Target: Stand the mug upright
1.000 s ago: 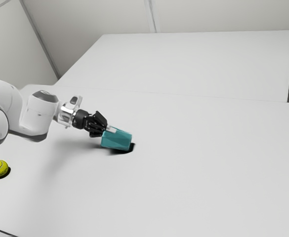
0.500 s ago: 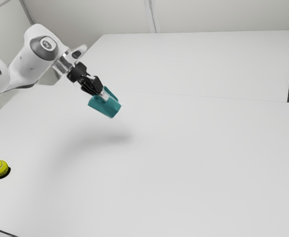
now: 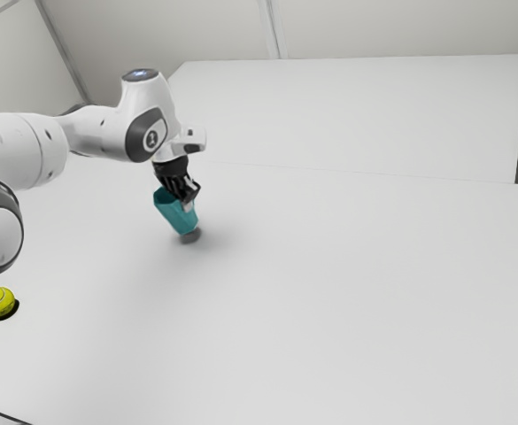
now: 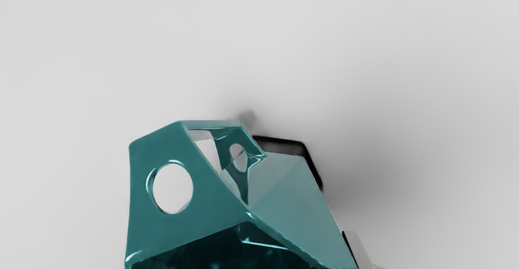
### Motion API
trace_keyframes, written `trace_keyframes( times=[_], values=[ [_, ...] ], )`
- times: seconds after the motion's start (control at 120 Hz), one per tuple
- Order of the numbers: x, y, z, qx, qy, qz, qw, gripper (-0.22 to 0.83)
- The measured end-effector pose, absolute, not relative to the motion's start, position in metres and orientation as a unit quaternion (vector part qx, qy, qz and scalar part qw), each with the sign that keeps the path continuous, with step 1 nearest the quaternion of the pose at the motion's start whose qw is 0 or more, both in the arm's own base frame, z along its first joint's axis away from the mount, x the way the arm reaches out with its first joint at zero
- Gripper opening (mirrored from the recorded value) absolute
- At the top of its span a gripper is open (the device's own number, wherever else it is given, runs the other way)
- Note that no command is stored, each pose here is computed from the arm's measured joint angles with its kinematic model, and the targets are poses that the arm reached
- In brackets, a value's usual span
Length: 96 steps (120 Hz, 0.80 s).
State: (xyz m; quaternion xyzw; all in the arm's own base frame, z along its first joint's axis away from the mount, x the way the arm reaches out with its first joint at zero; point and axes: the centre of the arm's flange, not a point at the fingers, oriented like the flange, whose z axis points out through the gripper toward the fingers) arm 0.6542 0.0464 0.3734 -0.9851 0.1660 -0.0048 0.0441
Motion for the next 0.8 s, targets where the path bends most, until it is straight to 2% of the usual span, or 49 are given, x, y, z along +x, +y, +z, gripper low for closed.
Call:
trace_keyframes(
  times=[0.2,0.358,0.467,0.667,0.733,0.8],
  values=[
    [0.654,0.044,0.343,-0.99,0.132,-0.001,0.048,-0.17],
    [0.655,0.043,0.344,-0.993,0.11,-0.008,0.047,0.19],
    [0.655,0.043,0.355,-0.994,0.096,-0.017,0.048,0.36],
    [0.666,0.049,0.424,-0.994,0.07,-0.054,0.057,0.52],
    [0.672,0.041,0.478,-0.993,0.067,-0.072,0.059,0.54],
    [0.669,0.03,0.551,-0.993,0.062,-0.086,0.052,0.56]
  ],
)
